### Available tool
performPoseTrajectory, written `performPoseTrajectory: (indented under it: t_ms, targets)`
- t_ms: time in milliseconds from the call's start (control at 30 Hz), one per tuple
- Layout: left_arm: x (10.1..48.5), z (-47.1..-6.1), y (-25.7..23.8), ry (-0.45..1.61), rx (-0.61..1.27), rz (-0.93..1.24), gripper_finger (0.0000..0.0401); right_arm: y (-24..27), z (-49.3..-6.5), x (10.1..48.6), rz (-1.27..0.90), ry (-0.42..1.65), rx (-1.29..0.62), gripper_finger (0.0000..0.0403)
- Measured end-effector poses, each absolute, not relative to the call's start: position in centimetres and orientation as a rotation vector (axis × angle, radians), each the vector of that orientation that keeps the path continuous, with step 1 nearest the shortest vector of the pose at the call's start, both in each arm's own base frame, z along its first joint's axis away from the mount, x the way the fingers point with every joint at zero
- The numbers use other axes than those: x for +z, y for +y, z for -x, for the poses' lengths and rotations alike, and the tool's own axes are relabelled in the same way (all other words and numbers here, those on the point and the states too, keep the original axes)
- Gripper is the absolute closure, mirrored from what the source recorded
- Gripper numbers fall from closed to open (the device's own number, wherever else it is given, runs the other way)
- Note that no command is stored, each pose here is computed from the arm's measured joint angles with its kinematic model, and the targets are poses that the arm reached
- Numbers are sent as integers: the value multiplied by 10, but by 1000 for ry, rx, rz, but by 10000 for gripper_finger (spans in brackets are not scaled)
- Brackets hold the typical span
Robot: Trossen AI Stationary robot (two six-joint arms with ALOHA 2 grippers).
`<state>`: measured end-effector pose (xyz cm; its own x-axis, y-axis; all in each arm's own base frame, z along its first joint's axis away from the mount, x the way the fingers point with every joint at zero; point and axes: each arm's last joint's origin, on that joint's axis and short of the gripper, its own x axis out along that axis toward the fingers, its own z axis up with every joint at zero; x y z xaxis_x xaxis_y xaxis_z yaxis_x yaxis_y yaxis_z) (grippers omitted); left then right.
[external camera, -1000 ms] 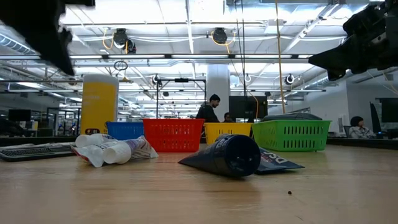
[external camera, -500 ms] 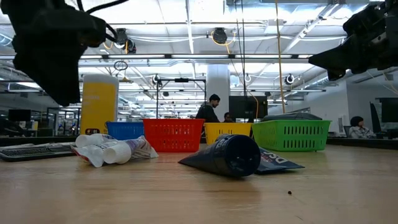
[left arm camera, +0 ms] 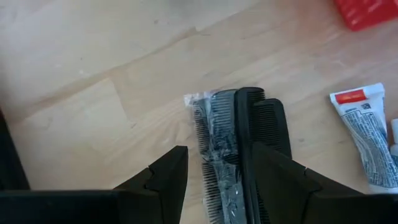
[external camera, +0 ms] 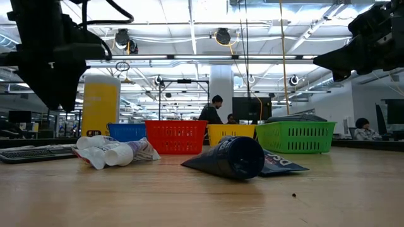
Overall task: Pick & Place Travel size toiletries
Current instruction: Put the black bomb into the blue bin
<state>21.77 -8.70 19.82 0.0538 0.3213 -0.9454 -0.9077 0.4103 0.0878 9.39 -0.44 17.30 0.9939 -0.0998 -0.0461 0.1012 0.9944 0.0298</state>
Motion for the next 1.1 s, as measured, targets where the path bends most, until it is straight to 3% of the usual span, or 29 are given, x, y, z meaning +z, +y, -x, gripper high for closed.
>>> performPoseTrajectory:
  t_ms: [300,500,667,900,1100]
  targets:
    - [167,-212,-72,1223,1061,771,218,-4,-94,173,-32,44,-100,399]
    - [148,-215,-62,1231,966,823,180,-4,-94,173,-32,44,-100,399]
    - [147,-218,-57,1236,942,828,159,-4,-94,173,-32,45,-100,399]
    - [147,-227,-59,1229,816,864,158,-4,-94,173,-32,45,-101,399]
    - [147,-225,-59,1247,821,864,158,-4,-94,173,-32,45,-100,399]
